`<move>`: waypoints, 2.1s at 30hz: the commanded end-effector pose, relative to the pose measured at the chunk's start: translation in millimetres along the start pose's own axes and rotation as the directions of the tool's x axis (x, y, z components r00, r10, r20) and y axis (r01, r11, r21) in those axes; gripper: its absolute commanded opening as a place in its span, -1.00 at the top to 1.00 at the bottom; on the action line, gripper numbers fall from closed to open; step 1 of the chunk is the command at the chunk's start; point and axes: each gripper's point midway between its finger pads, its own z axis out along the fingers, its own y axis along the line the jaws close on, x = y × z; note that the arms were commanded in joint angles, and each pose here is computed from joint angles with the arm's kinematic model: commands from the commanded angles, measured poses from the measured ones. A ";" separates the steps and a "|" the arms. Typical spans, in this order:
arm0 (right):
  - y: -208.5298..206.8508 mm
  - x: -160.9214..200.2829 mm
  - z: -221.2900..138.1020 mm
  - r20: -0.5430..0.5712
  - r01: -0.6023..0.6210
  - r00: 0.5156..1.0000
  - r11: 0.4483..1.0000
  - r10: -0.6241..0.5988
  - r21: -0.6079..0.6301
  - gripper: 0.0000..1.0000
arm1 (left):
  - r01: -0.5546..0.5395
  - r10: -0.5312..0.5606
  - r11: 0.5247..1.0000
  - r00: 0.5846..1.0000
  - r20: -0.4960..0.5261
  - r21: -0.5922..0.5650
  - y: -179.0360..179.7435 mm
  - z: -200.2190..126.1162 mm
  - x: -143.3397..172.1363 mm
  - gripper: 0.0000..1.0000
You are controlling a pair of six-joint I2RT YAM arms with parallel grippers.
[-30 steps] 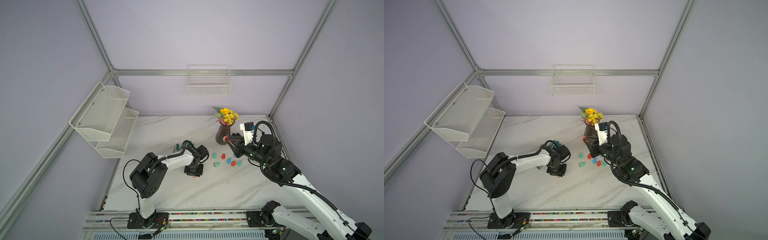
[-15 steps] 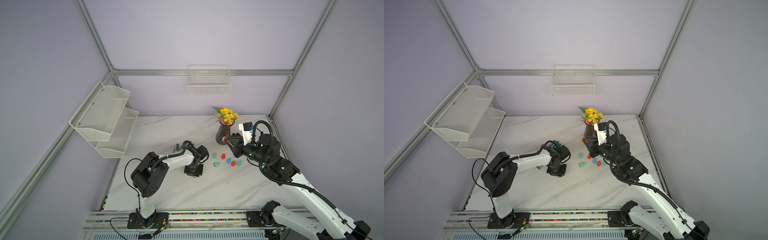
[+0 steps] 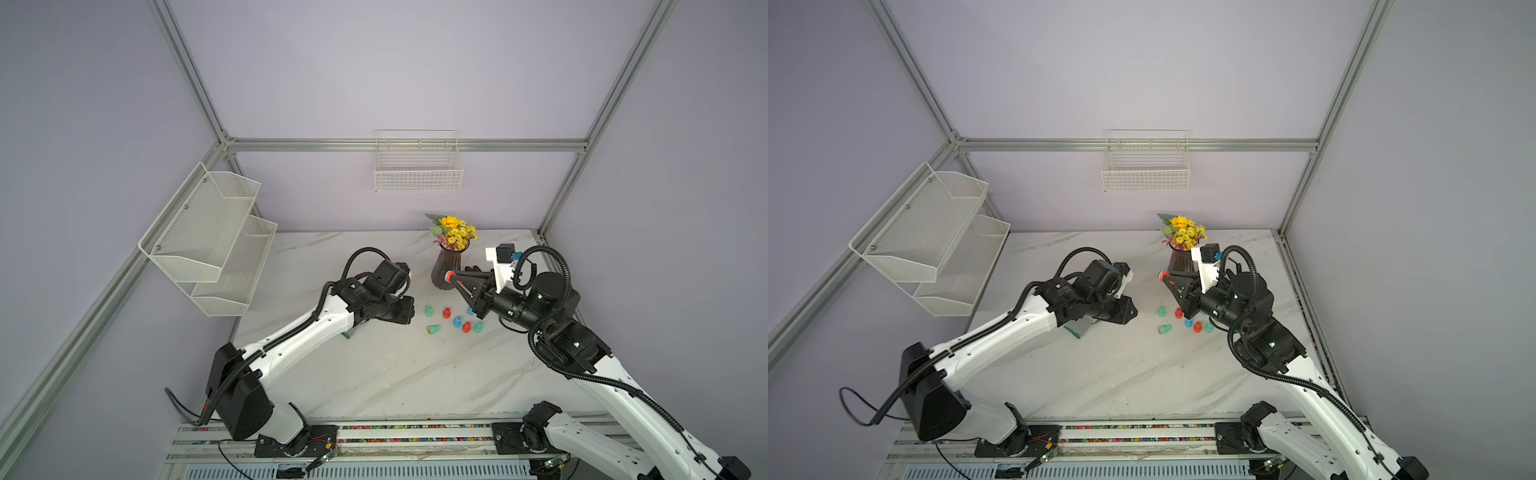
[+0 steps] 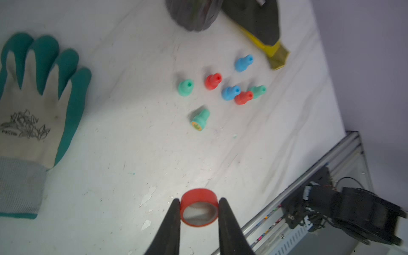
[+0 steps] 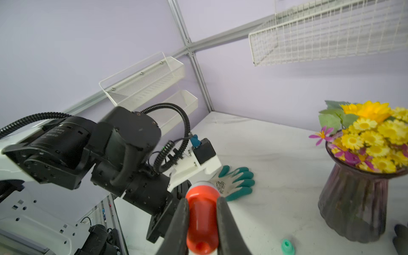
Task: Close the stamp cap
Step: Pick up the cover from the center of the board, then close the cover of the stamp.
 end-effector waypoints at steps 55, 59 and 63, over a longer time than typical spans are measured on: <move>122.0 -40.0 -45.5 0.267 0.270 0.956 0.733 -0.124 -0.624 1.00 | -0.616 0.070 0.335 0.771 0.633 0.713 -181.8 -228.4 -35.3 0.66; 116.6 -30.9 -38.7 0.209 0.244 0.967 0.753 -0.144 -0.611 1.00 | -0.614 0.073 0.337 0.772 0.631 0.713 -181.7 -227.5 -36.0 0.66; 112.2 -21.9 -34.9 0.142 0.237 0.971 0.772 -0.191 -0.590 1.00 | -0.603 0.098 0.354 0.784 0.613 0.715 -181.2 -222.1 -34.8 0.67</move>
